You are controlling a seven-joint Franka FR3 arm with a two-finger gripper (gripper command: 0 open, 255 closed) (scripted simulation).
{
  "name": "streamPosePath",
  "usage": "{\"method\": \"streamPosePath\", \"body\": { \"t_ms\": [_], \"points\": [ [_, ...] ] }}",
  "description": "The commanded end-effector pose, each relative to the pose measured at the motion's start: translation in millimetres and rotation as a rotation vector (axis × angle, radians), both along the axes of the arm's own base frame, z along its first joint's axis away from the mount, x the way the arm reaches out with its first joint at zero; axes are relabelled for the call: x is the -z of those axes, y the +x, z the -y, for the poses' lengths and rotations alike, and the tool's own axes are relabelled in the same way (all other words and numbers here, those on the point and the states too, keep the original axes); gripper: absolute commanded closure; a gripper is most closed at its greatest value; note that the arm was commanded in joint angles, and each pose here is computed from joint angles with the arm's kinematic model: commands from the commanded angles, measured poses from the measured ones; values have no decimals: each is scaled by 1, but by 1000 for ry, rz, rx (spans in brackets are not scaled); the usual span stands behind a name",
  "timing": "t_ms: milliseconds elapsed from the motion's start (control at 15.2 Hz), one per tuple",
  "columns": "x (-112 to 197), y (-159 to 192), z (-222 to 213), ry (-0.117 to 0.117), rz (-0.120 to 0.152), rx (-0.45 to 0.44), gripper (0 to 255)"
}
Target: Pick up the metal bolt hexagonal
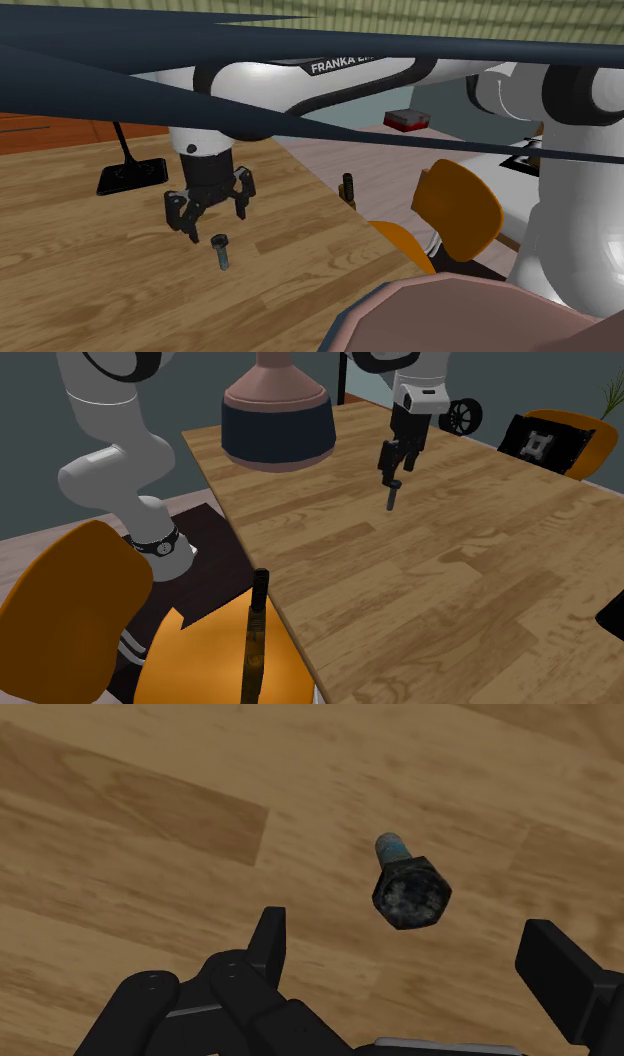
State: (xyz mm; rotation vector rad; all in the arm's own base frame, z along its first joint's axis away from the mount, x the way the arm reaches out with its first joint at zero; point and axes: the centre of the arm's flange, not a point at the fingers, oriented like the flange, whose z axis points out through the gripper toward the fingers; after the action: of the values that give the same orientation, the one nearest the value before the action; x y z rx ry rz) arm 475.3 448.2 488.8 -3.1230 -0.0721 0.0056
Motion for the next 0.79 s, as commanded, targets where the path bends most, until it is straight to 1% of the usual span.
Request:
{"method": "streamPosePath", "body": {
  "t_ms": [0,330,462,528,726],
  "points": [
    [9,0,-8,1,0,-5,0],
    [39,0,-8,1,0,-5,0],
    [39,0,-8,1,0,-5,0],
    [39,0,-7,1,0,-5,255],
    [38,0,-7,1,0,-5,255]
  ]
}}
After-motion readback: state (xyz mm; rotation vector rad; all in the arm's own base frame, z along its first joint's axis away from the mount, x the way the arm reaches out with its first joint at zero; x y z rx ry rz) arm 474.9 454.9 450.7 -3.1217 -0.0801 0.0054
